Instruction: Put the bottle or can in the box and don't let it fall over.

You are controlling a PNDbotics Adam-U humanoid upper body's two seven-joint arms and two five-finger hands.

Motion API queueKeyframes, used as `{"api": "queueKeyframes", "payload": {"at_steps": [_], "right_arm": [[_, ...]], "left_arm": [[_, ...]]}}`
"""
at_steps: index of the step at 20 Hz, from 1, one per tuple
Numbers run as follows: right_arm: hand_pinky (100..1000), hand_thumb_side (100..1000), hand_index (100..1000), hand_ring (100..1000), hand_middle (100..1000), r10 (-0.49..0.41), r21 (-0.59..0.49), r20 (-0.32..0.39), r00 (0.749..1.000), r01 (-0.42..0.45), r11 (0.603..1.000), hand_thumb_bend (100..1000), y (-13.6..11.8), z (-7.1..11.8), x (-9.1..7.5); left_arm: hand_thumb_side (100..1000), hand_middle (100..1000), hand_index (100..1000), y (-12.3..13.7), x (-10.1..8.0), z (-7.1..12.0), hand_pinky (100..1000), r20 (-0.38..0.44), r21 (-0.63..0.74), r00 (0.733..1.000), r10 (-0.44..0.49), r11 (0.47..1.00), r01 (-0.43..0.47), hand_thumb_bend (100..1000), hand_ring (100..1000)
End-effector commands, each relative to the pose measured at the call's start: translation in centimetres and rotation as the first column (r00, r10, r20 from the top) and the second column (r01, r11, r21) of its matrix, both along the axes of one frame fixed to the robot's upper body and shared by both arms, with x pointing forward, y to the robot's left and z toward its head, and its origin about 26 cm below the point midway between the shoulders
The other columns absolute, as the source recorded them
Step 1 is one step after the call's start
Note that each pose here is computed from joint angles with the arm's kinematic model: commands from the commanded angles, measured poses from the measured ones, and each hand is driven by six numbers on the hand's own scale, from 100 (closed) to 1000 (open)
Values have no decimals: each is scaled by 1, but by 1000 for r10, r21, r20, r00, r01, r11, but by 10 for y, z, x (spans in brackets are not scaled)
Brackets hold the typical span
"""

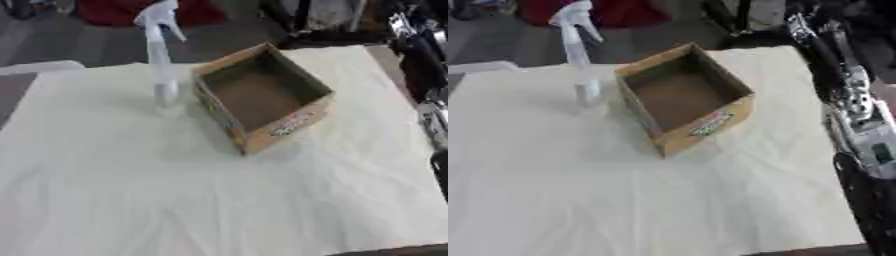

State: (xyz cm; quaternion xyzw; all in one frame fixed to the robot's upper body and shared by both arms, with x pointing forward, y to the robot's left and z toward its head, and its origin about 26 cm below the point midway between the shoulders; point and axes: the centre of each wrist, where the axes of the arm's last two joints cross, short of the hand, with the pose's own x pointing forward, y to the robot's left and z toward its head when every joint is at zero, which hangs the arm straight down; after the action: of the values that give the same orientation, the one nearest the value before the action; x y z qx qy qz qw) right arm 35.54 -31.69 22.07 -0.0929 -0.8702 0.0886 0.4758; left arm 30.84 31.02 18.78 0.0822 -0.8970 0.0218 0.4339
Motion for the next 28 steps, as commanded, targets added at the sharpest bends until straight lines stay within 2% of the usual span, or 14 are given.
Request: {"api": "queueKeyframes", "payload": {"at_steps": [1,7,13,16,20,28], "right_arm": [[853,621,880,931,890,4,-2,26,1000,-4,1000,100,-2,9,-1],[854,619,880,928,890,5,-4,16,1000,-5,1000,100,-2,7,-1],[854,619,881,925,890,15,-5,-7,1000,-15,1000,100,-1,2,0],[854,618,881,924,890,25,-7,-17,1000,-25,1000,100,0,0,0],[854,617,881,922,891,38,-15,-26,999,-38,999,100,3,-2,1],[853,619,880,920,890,51,-27,-43,998,-52,998,100,5,-4,2]], "left_arm": [[605,730,836,3,0,16,694,40,49,999,-2,999,0,190,784],[566,758,846,4,6,31,737,46,97,999,-8,995,3,229,814],[516,783,850,6,30,75,766,16,286,1000,-14,958,9,252,837],[561,817,862,6,46,101,771,-40,413,999,-30,910,44,240,854],[586,840,876,5,69,123,787,-121,546,992,-38,832,98,260,866],[597,828,897,-7,108,140,806,-235,744,966,-104,621,248,334,870]]}}
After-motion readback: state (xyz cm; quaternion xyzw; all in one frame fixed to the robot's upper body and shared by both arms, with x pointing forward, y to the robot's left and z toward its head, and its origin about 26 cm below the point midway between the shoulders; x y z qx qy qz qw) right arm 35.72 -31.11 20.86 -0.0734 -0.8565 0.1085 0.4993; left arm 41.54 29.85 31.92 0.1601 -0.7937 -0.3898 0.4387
